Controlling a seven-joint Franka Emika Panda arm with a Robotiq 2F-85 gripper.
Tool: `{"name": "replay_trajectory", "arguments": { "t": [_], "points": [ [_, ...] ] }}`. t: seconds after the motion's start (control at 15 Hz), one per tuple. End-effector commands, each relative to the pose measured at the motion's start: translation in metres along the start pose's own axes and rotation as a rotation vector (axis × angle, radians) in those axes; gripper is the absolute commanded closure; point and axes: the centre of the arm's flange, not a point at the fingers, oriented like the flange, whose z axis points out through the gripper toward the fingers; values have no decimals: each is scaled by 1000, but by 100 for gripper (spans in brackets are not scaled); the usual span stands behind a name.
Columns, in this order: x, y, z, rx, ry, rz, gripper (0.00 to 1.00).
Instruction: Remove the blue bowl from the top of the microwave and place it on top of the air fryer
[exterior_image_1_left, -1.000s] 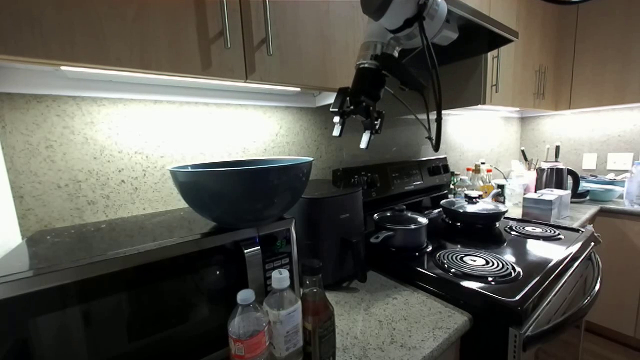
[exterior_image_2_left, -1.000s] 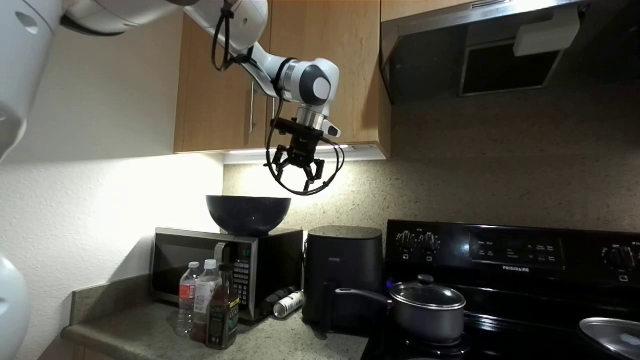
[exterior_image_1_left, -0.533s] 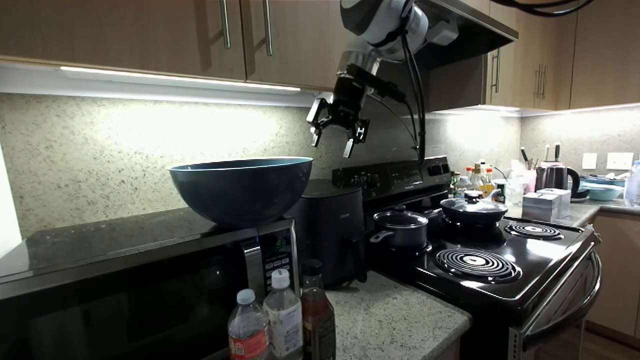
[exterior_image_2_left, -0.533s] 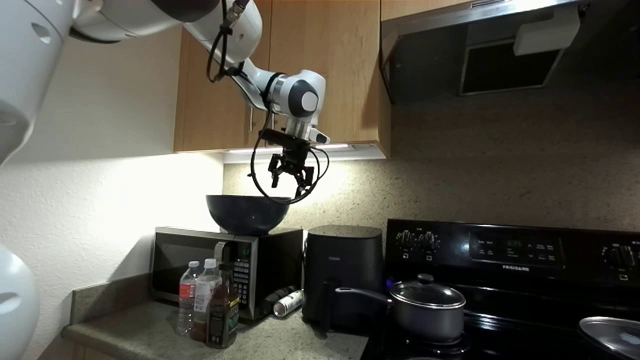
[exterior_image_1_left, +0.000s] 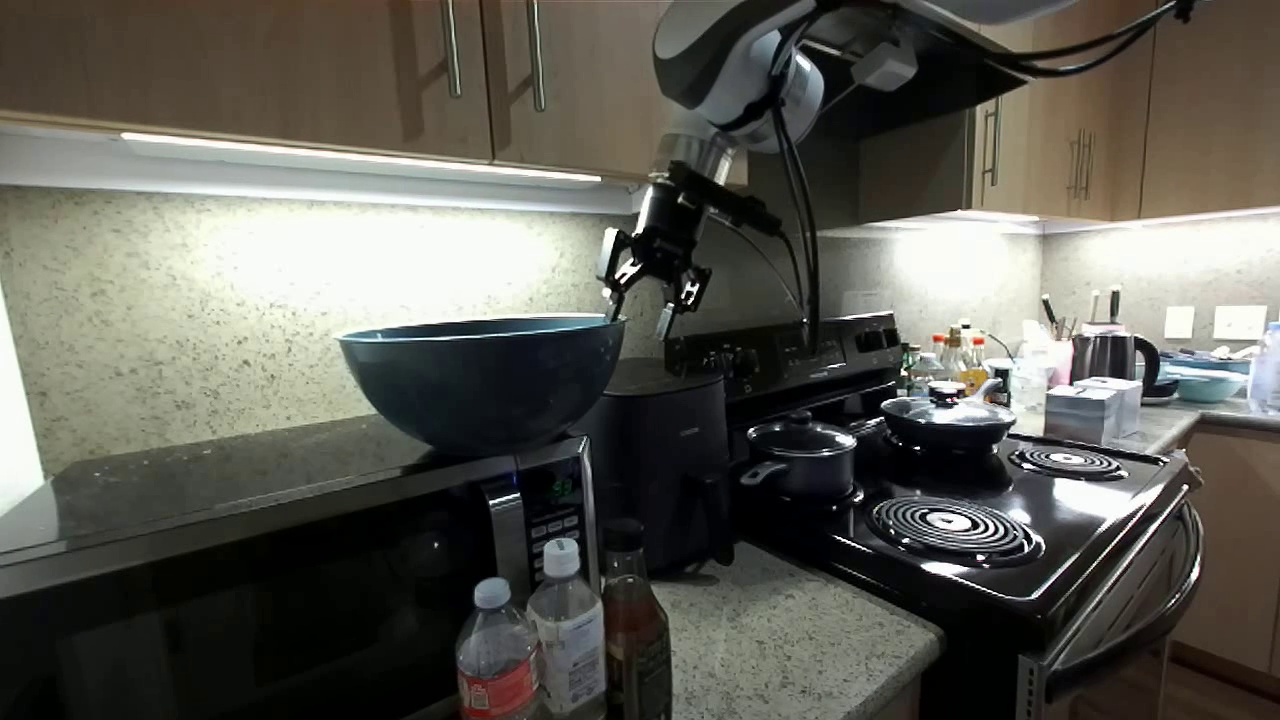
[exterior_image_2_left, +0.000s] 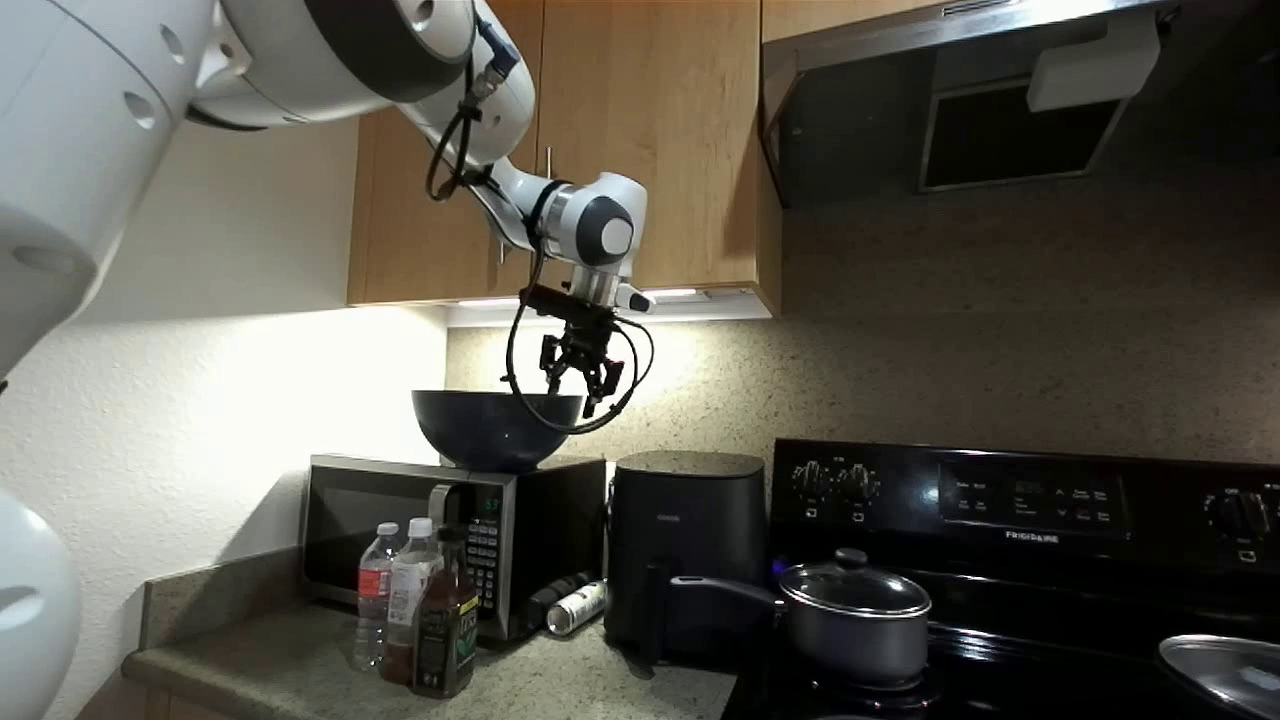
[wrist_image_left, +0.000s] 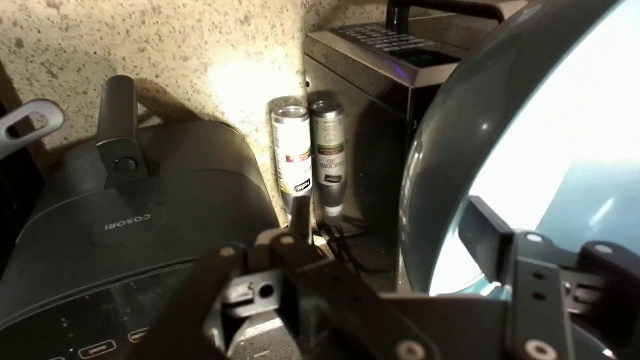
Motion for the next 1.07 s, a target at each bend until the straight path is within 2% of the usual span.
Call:
{"name": "replay_trajectory", "arguments": {
  "t": [0.0, 0.33, 0.47, 0.67, 0.73, 0.87, 1.0],
  "points": [
    [21, -4, 14, 19, 21, -43, 53],
    [32, -8, 18, 23, 37, -52, 87],
    [33, -8, 15, 22, 56, -47, 94],
    [31, -5, 9, 34, 94, -24, 95],
    [31, -3, 7, 42, 109, -14, 92],
    [26, 4, 1, 54, 159, 34, 93],
    [19, 11, -6, 35, 223, 104, 93]
  ]
}}
